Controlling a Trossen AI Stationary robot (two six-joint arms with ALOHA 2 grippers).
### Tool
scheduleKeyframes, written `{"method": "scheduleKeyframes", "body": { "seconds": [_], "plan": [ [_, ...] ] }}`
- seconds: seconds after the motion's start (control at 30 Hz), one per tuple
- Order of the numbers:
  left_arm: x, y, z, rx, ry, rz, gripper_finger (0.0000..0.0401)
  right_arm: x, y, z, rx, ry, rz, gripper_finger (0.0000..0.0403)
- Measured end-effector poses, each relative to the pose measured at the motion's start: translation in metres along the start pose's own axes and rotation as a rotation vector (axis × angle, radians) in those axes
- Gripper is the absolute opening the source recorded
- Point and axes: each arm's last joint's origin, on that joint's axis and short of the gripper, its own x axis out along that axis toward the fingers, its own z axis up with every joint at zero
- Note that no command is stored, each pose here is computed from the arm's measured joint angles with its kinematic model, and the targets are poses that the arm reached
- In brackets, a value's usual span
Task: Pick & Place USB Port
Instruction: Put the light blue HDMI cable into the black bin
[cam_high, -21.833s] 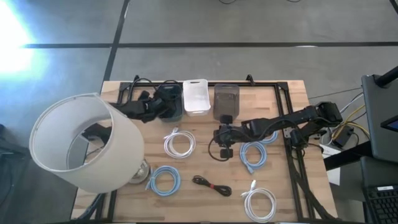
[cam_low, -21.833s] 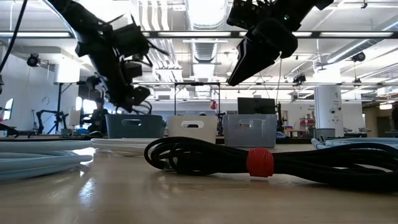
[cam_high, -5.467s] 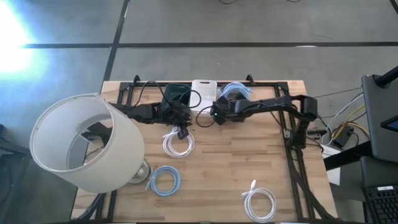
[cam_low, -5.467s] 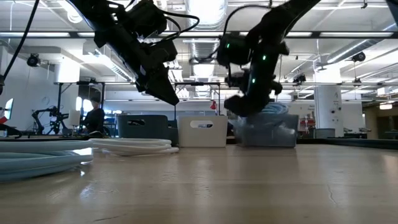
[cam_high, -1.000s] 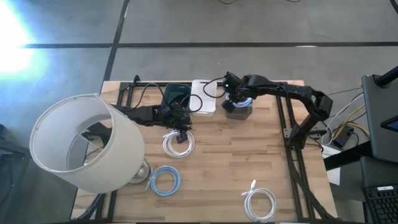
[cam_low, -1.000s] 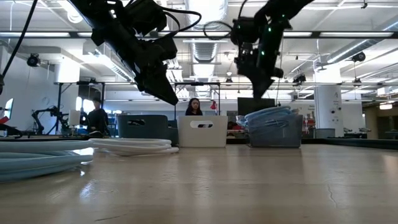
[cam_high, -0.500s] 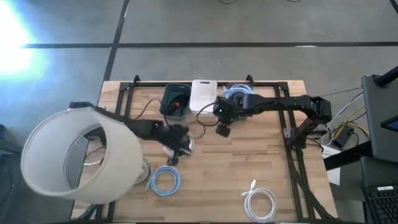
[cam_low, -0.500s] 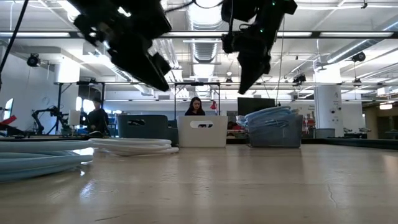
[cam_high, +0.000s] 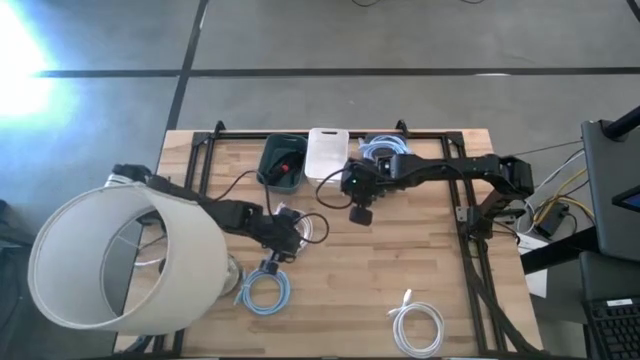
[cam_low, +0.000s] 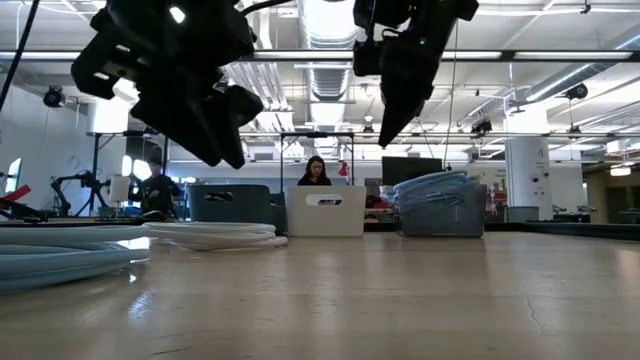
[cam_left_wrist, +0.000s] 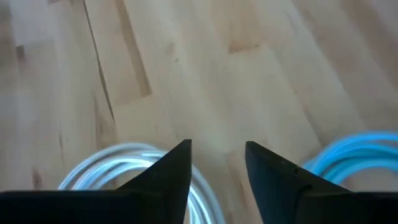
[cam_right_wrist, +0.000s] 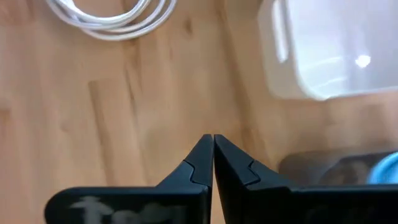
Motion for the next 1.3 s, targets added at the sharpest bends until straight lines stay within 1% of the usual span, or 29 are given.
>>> {"method": "scheduleKeyframes", "body": {
  "seconds": [0.13, 0.2, 0.27, 0.4, 0.47, 0.57, 0.7, 0.93, 1.07, 1.17, 1.3],
  "plan": [
    [0.001, 0.001, -0.001, 0.025, 0.008, 0.017, 0.0172, 0.0, -0.002, 0.004, -0.128, -0.036, -0.09, 0.0009],
    [0.001, 0.002, -0.001, 0.039, 0.009, 0.029, 0.0174, 0.0, -0.003, 0.007, -0.207, -0.065, -0.1, 0.0009],
    [0.001, 0.002, -0.001, 0.041, 0.009, 0.029, 0.0174, 0.0, -0.003, 0.011, -0.257, -0.106, -0.106, 0.0009],
    [0.002, 0.002, -0.001, 0.073, 0.01, 0.034, 0.0175, -0.001, -0.003, 0.019, -0.229, -0.186, -0.109, 0.0009],
    [0.002, 0.002, -0.001, 0.108, 0.011, 0.036, 0.0174, -0.001, -0.003, 0.017, -0.246, -0.17, -0.11, 0.0009],
    [0.002, 0.003, -0.001, 0.14, 0.021, 0.068, 0.0175, 0.001, -0.003, 0.014, -0.266, -0.149, -0.111, 0.0009],
    [0.001, 0.005, -0.001, 0.137, 0.026, 0.089, 0.0175, 0.003, -0.003, 0.013, -0.29, -0.14, -0.111, 0.0012],
    [0.001, 0.006, -0.001, 0.134, 0.024, 0.093, 0.0174, 0.011, -0.003, 0.012, -0.324, -0.103, -0.109, 0.0049],
    [0.001, 0.007, -0.001, 0.136, 0.024, 0.091, 0.0173, 0.018, -0.003, 0.011, -0.294, -0.082, -0.106, 0.0076],
    [0.002, 0.006, -0.002, 0.129, 0.026, 0.056, 0.0172, 0.021, -0.002, 0.01, -0.253, -0.068, -0.101, 0.0095],
    [0.001, 0.001, -0.006, 0.083, 0.045, -0.079, 0.0172, 0.021, 0.003, 0.009, -0.209, -0.067, -0.086, 0.0114]
  ]
}}
